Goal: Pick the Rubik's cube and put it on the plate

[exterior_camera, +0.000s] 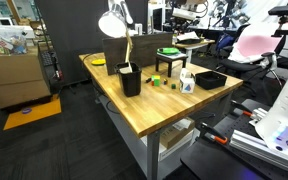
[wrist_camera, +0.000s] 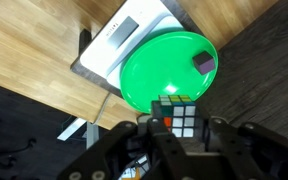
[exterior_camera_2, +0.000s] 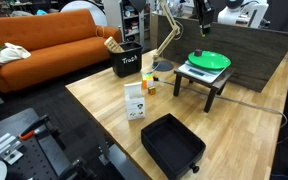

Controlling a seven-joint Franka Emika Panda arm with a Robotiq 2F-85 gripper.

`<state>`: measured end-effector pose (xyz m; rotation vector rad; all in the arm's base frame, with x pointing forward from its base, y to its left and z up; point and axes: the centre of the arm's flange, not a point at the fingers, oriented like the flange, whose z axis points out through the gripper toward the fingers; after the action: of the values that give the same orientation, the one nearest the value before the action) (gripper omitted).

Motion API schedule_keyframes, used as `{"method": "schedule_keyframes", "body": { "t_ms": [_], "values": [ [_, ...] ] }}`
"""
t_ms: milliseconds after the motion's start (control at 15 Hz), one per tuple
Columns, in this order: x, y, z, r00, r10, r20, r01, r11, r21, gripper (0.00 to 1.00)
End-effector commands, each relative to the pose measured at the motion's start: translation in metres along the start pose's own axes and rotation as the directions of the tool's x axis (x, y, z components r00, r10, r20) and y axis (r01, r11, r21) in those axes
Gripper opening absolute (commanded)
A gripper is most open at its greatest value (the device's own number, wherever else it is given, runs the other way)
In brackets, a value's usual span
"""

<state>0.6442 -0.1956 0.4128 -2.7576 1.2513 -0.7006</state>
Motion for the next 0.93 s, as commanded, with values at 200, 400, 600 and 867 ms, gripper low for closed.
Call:
{"method": "schedule_keyframes", "body": {
  "t_ms": [200, 400, 600, 867],
  "values": [
    [0.035, -0.013, 0.023, 0.998, 0.056, 0.012, -0.057, 0.998, 0.037, 0.08],
    [0.035, -0.005, 0.03, 0.997, 0.072, 0.018, -0.072, 0.997, 0.009, 0.08],
    [0.03, 0.006, 0.043, 0.994, 0.083, 0.076, -0.08, 0.996, -0.034, 0.08],
    [0.026, 0.015, 0.065, 0.989, 0.084, 0.125, -0.077, 0.995, -0.058, 0.08]
  ]
}}
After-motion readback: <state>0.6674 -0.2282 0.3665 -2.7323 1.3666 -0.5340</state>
